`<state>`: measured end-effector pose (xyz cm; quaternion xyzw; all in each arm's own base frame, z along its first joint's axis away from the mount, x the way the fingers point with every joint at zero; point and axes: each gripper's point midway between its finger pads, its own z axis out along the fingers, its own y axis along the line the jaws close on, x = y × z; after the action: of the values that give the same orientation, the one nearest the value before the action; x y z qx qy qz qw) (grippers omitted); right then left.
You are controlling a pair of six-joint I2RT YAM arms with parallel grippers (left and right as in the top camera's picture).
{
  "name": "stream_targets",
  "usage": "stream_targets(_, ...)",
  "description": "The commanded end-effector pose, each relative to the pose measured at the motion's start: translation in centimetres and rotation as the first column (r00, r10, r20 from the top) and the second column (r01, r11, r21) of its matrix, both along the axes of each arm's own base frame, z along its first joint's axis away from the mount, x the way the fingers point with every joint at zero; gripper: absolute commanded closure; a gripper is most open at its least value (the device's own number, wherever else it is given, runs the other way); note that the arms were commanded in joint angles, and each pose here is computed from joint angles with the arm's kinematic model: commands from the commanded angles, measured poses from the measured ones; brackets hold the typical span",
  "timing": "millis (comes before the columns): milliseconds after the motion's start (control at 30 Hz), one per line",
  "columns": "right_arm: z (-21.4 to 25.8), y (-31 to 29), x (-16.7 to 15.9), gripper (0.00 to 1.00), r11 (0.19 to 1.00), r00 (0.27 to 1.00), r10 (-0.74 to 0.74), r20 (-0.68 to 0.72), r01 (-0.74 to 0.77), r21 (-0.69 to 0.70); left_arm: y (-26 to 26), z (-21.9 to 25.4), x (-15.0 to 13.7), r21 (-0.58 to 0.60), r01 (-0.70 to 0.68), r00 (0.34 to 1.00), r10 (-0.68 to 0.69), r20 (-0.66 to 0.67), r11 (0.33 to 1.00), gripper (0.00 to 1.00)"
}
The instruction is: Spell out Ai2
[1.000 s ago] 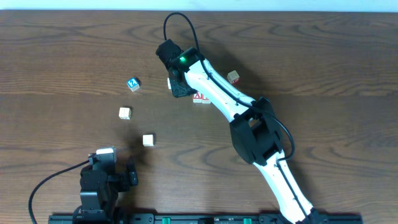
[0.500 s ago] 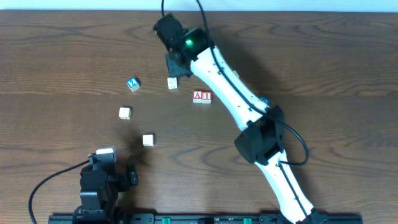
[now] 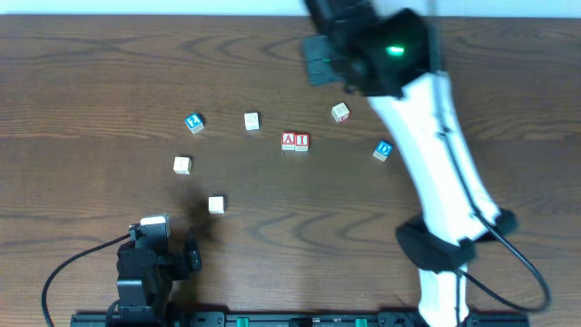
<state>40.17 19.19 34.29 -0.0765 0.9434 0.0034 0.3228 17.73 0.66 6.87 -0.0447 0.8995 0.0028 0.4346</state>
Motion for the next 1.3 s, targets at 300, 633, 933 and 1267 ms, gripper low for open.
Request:
stream_targets(300,7.3,-13.3,-6.7,0.99,0.974,0.972,-0.211,0.102,0.200,0.107,0.1,-1.5,-0.6,0.008,0.000,0.999,0.001,-0.049,1.000,0.05)
stream_targets(633,5.6,-16.6,-18.2,0.99,0.976,0.968,-0.200,0.148,0.185,0.115,0.1,-1.5,-0.6,0.009,0.000,0.999,0.000,-0.049,1.000,0.05)
stream_targets(933,2.3,-19.3,-27.7,0.99,0.974,0.955,-0.202,0.219,0.173,0.147,0.1,-1.5,-0.6,0.008,0.000,0.999,0.001,-0.049,1.000,0.05)
stream_targets(1267,-2.2,-20.2,-32.3,0.63,0.973,0.956,-0.194,0.218,0.160,0.166,0.1,-1.5,-0.6,0.009,0.000,0.999,0.000,-0.049,1.000,0.05)
